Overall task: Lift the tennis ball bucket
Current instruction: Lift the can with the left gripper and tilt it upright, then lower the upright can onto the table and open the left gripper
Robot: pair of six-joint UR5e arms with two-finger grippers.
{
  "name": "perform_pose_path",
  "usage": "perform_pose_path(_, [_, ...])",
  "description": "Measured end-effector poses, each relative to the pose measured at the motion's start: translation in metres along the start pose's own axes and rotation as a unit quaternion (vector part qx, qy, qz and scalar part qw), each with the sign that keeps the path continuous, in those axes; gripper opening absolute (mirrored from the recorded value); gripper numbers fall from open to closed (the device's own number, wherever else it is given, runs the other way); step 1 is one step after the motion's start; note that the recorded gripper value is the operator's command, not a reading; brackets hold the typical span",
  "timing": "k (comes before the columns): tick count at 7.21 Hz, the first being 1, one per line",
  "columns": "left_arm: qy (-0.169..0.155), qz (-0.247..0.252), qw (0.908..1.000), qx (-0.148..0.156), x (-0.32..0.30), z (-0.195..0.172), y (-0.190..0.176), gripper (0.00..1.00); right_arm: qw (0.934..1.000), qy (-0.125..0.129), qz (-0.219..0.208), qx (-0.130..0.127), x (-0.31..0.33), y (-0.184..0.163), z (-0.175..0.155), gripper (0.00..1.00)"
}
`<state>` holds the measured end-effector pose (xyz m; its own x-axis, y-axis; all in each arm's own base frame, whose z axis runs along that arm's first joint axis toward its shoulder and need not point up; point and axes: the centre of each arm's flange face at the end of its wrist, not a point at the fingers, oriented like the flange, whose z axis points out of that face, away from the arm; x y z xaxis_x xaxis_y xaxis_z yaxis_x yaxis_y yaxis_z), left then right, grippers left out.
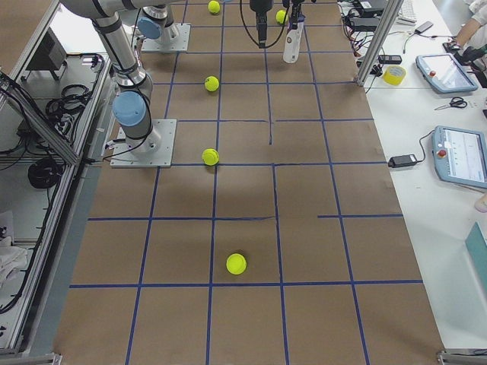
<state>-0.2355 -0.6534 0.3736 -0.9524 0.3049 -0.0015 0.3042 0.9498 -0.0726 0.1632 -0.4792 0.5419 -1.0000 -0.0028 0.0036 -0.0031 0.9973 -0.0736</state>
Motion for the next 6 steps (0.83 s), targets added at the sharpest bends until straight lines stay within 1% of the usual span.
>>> perform_pose_path(1, [-0.006,0.006,1.0,0.001,0.006,0.002,-0.001,0.0,1.0,0.0,0.0,0.003,0.0,-0.001,0.0,1.0])
perform_pose_path(3, [-0.009,0.013,0.9999,0.0,0.014,0.008,-0.003,0.01,1.0,-0.001,0.0,0.007,0.0,-0.001,-0.001,1.0])
perform_pose_path(4, [-0.008,0.014,0.9999,0.0,0.015,0.01,-0.004,0.06,1.0,-0.001,0.001,0.008,0.0,-0.002,-0.001,1.0])
perform_pose_path(5, [-0.007,0.014,0.9999,-0.001,0.015,0.012,-0.004,0.16,1.0,-0.001,0.001,0.009,0.0,-0.002,-0.001,1.0])
perform_pose_path(6, [-0.005,0.014,0.9999,-0.002,0.016,0.013,-0.004,0.28,1.0,-0.001,0.001,0.009,0.0,-0.002,-0.001,1.0])
